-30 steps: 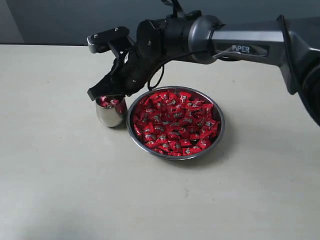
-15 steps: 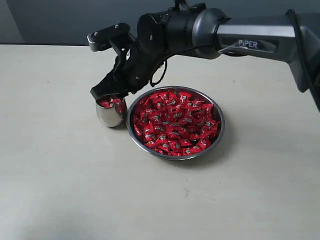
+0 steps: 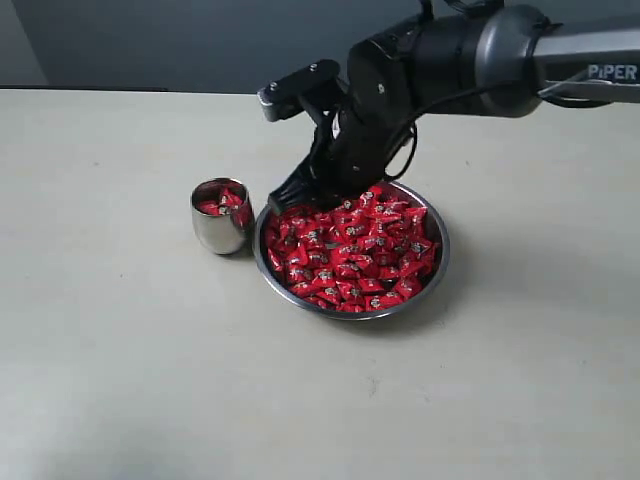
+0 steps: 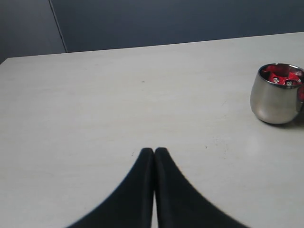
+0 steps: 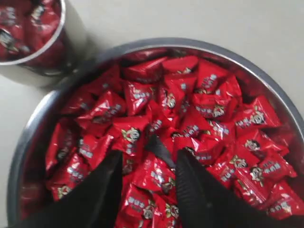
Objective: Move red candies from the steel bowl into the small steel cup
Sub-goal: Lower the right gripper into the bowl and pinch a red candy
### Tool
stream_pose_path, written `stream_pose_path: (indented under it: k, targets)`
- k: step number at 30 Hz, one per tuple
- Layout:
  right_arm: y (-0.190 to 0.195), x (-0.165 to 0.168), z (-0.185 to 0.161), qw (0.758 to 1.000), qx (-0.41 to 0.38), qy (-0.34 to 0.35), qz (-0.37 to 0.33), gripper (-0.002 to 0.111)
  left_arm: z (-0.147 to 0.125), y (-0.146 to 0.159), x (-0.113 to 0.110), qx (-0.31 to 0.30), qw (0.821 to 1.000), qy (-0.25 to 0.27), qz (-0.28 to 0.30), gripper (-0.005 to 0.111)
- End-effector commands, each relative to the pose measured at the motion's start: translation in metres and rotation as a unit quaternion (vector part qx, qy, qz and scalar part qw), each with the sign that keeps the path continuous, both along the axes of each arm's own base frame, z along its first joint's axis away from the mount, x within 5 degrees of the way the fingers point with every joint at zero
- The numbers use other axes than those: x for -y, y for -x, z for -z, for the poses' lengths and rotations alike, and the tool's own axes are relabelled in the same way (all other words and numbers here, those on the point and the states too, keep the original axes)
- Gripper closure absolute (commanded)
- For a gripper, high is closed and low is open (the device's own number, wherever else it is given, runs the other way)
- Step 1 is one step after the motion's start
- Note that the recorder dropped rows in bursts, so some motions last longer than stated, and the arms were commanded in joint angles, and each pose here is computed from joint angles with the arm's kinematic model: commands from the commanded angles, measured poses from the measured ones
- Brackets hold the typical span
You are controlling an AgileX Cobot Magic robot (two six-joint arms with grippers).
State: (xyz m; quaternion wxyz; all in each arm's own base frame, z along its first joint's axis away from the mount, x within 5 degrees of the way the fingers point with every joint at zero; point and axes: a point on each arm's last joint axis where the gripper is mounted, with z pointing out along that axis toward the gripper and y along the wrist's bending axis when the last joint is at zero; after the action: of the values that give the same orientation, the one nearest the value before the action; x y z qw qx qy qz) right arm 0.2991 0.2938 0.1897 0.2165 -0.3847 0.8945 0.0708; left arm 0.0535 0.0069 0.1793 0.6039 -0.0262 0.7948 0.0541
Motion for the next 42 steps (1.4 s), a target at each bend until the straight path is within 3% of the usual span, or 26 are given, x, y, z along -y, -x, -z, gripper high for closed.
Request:
stream_pose_path:
  k: [1,10,17,22,42]
  targets:
    - [-0.006,0.016,0.011,1.0,0.01,-0.003,0.014,0.071,-0.004,0.0,0.0,0.01,1.0,-0.002,0.003,0.106]
    - [-0.029,0.037,0.045,0.998,-0.019,-0.001,0.064,0.071,-0.004,0.0,0.0,0.01,1.0,-0.002,0.003,0.106]
    - [-0.035,0.035,0.065,0.997,-0.02,-0.012,0.075,0.071,-0.004,0.0,0.0,0.01,1.0,-0.002,0.003,0.106]
    - [-0.037,0.033,0.065,0.996,-0.015,-0.029,0.082,0.055,-0.004,0.0,0.0,0.01,1.0,-0.002,0.003,0.106]
    - [-0.035,0.033,0.068,0.995,-0.029,-0.031,0.091,0.056,-0.003,0.0,0.0,0.009,1.0,-0.001,0.003,0.106]
